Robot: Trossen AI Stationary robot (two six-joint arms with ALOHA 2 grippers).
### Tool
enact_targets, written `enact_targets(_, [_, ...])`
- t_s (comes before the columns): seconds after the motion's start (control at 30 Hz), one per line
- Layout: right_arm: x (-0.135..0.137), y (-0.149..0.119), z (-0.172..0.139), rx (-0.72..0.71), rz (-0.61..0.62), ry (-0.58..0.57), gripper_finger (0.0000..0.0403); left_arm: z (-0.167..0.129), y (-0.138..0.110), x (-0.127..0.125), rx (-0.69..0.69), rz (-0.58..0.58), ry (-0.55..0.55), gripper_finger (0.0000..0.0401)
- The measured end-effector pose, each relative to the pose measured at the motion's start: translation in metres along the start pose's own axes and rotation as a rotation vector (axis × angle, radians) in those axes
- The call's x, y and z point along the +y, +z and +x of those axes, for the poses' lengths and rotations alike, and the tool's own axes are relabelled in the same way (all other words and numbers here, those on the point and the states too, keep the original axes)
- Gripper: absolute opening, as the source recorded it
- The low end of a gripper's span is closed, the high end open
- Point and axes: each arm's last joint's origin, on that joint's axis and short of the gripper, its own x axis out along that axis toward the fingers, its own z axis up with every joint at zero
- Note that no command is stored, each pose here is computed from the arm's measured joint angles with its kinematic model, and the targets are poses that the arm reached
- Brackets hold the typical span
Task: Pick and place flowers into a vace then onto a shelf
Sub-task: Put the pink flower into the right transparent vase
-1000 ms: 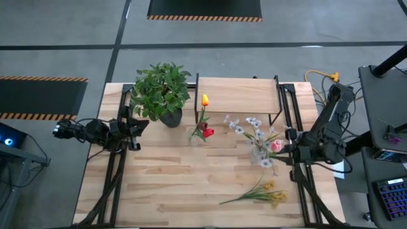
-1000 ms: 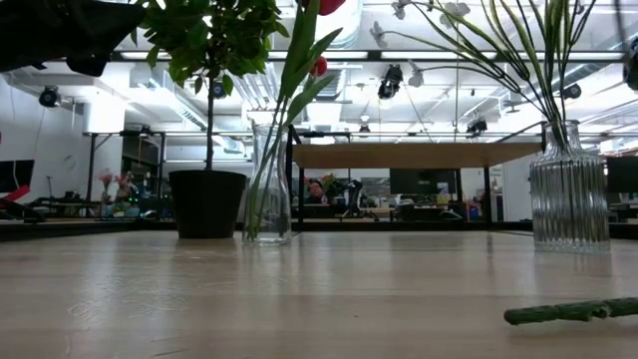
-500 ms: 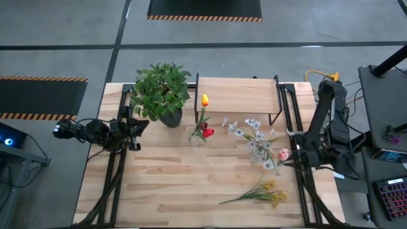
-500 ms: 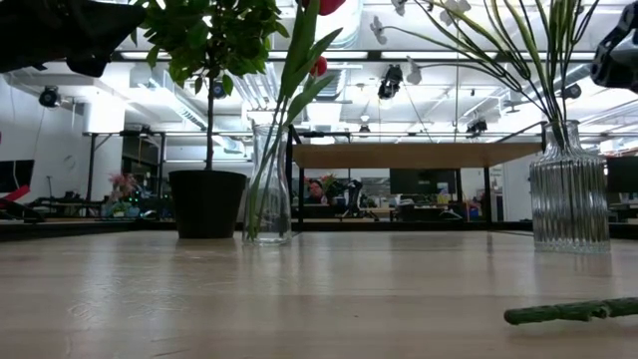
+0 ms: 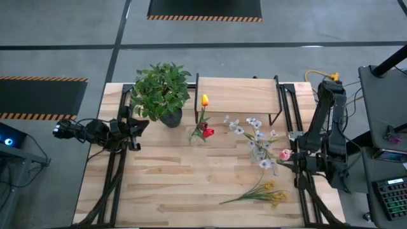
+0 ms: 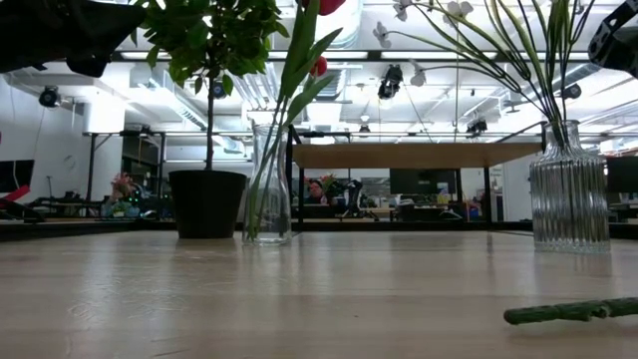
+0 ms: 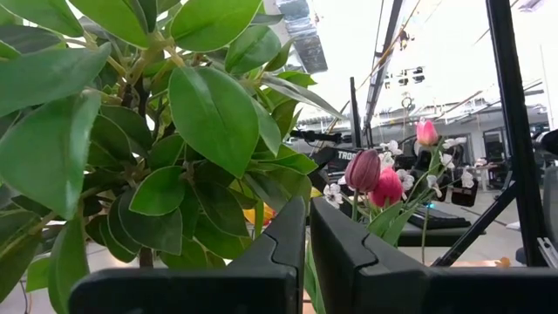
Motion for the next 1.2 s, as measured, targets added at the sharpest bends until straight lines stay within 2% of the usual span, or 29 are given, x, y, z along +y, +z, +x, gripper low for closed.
enact_targets(0.43, [-0.013,0.006,-0.003,-0.061,-0.012,-0.11,0.0011,0.0,0.0,0.0,0.001,0.0,0.0,0.0004])
enact_targets(0.8, [-0.029,0.011,-0.002,-0.061,0.026,-0.129,0.0011,0.0,-0.001,0.0,0.002,0.001,0.0,0.0004])
enact_targets(1.03, [-0.038,0.012,0.014,-0.031,0.043,-0.279,0.0011,0.0,-0.001,0.0,0.002,0.001,-0.001,0.0004])
enact_targets(1.2, [-0.042,0.017,0.017,-0.024,0.037,-0.31,0.0011,0.0,-0.001,0.0,0.002,0.001,-0.001,0.0004])
